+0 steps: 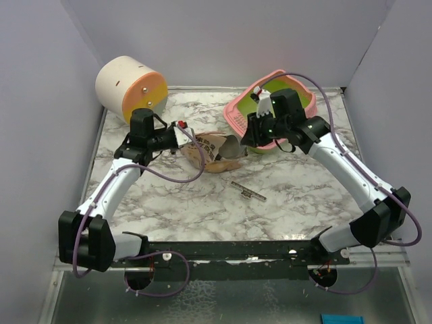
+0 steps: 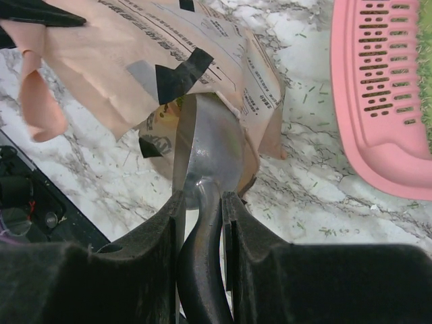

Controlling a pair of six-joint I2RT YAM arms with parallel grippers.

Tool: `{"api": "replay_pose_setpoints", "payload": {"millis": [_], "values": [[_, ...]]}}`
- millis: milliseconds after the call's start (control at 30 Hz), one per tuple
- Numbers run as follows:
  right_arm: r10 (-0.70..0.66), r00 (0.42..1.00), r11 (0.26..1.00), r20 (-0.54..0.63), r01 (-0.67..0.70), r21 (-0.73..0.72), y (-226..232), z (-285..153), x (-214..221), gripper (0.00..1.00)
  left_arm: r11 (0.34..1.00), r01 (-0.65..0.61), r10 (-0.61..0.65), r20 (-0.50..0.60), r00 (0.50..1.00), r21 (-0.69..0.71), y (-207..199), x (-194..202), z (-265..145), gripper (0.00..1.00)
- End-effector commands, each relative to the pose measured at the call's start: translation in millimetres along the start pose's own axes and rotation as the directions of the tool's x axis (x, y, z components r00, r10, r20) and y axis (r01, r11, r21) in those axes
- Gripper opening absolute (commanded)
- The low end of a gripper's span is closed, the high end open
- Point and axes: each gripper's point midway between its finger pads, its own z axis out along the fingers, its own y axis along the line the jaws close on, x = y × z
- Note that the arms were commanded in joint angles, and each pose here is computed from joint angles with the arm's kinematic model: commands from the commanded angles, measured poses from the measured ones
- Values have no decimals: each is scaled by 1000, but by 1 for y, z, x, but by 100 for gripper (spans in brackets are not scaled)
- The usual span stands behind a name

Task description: Fill the litter box with clean litter

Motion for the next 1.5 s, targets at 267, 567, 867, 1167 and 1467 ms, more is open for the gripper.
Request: {"api": "replay_pose_setpoints", "payload": {"millis": [267, 567, 867, 1167, 1467], "values": [[7, 1000, 964, -13, -4, 265, 5, 43, 14, 1, 983, -41, 66, 133, 989, -177, -2, -33, -14, 3], [-5, 1000, 904, -19, 13, 427, -8, 48, 16, 1, 980, -48, 85, 185, 979, -194, 2, -62, -16, 14], [33, 998, 928, -50, -12, 373, -13, 86, 32, 1, 990, 40, -19, 153, 988, -136, -3, -57, -11, 0], [120, 993, 951, -12, -111, 288, -36, 94, 34, 1, 988, 143, -135, 118, 984, -60, 11, -62, 2, 0], [143, 987, 960, -68, -122, 253, -44, 122, 47, 1, 981, 176, -163, 146, 976, -84, 14, -81, 4, 0]]}}
